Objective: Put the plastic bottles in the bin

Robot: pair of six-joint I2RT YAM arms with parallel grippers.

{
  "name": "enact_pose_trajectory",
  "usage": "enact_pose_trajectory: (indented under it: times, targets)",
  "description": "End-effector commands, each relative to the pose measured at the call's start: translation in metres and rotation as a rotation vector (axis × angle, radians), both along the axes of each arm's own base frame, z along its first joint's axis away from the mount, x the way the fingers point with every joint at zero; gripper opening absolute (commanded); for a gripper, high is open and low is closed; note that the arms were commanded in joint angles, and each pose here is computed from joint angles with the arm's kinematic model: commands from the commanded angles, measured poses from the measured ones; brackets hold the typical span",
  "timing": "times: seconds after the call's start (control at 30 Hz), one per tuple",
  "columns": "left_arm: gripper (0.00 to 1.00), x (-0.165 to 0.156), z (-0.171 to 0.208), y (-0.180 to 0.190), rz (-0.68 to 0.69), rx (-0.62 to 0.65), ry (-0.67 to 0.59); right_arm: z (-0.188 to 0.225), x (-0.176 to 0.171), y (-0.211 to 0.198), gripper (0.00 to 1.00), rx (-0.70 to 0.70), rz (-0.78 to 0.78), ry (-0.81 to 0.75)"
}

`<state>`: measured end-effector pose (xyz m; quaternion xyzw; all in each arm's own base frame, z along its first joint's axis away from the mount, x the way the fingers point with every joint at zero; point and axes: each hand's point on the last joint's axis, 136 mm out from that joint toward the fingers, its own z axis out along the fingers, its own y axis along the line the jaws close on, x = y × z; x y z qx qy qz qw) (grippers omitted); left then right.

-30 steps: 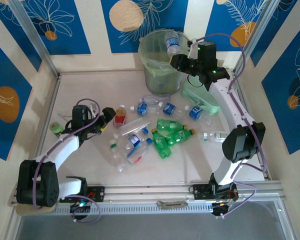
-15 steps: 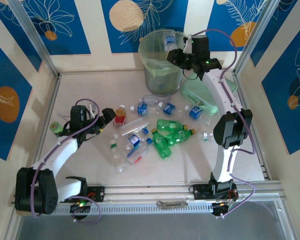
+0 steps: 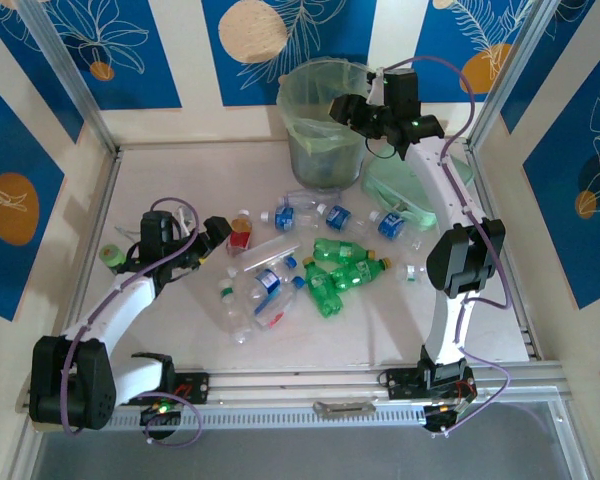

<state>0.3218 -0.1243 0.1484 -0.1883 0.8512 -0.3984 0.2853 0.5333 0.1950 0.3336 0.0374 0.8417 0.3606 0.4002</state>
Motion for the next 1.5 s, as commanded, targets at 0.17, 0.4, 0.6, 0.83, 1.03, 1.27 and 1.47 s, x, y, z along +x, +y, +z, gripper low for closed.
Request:
enact_pose_trajectory:
  times: [0.17, 0.4, 0.6, 0.83, 1.03, 1.27, 1.47]
  targets:
    - [1.0, 0.0, 0.008, -0.004, -0.021, 0.009, -0.03, 0.042, -0.052, 0.0, 0.58, -0.006, 0.029, -0.116]
    - [1.0, 0.004, 0.022, -0.022, -0.09, 0.018, -0.106, 0.009, -0.103, -0.021, 0.65, -0.069, -0.001, -0.051]
    - [1.0, 0.012, 0.026, -0.055, -0.177, 0.0, -0.158, -0.059, -0.153, -0.064, 0.76, -0.195, -0.124, 0.129]
    - [1.0, 0.016, 0.03, -0.099, -0.32, -0.036, -0.181, -0.128, -0.219, -0.142, 0.94, -0.245, -0.407, 0.415]
    - [1.0, 0.018, 0.018, -0.1, -0.313, -0.012, -0.162, -0.174, -0.265, -0.186, 0.99, -0.17, -0.607, 0.636]
    - [1.0, 0.011, -0.002, -0.08, -0.276, 0.123, -0.101, -0.197, -0.281, -0.203, 0.99, 0.024, -0.718, 0.755]
    - [1.0, 0.008, -0.005, -0.057, -0.188, 0.217, -0.13, -0.217, -0.298, -0.217, 0.99, 0.1, -0.868, 0.845]
